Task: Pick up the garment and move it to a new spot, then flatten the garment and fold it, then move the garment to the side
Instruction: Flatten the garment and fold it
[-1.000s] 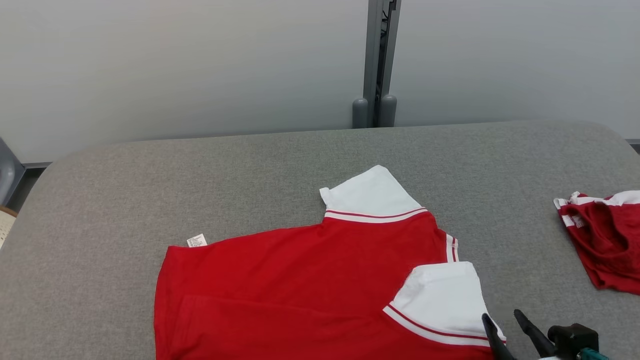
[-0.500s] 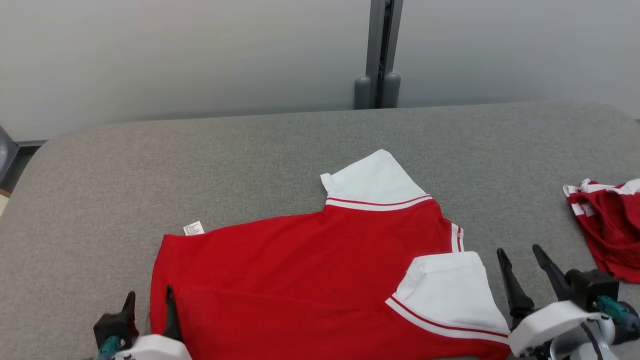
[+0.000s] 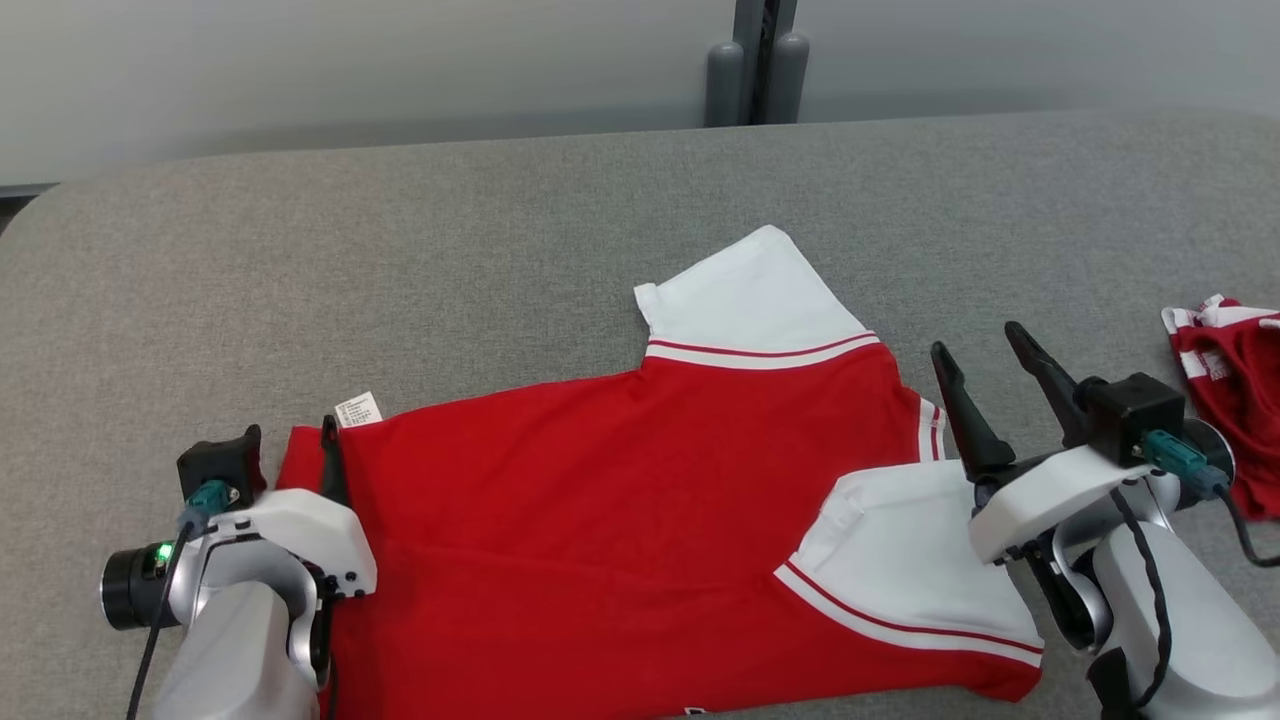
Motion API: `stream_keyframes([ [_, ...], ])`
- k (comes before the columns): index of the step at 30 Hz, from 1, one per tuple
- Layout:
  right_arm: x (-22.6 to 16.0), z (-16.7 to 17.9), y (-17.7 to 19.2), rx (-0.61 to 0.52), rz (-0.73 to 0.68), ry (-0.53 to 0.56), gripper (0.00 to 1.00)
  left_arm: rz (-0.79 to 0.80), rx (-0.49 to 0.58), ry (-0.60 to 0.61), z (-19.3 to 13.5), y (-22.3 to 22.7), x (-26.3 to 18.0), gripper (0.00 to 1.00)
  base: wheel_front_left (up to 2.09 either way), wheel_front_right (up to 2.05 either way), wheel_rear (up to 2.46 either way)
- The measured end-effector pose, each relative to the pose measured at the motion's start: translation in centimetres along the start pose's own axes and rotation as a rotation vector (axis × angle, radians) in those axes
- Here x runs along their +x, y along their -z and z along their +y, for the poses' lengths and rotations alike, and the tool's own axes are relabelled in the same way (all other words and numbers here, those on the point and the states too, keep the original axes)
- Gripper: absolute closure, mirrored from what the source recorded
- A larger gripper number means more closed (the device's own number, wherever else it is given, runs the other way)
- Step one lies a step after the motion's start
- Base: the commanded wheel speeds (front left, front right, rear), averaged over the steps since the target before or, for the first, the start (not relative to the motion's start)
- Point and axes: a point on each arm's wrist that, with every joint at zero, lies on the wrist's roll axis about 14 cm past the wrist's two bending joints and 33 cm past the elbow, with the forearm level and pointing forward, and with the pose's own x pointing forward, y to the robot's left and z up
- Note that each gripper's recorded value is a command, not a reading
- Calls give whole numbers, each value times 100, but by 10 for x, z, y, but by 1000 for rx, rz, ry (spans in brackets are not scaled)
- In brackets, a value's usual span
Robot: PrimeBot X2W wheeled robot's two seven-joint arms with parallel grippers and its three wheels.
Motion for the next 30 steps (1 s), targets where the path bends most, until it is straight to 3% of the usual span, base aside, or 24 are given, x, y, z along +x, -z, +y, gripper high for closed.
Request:
stream_keyframes([
  [6, 15, 5, 3, -4, 15, -31, 0, 101, -6, -32, 8, 15, 15, 0, 0, 0, 0],
  [18, 22, 7, 5, 4, 20, -44, 0, 102, -71, -57, 11, 20, 15, 0, 0, 0, 0],
  [30, 17, 10, 5, 2, 22, -48, 0, 206, -79, -29, 12, 36, 9, 0, 0, 0, 0],
])
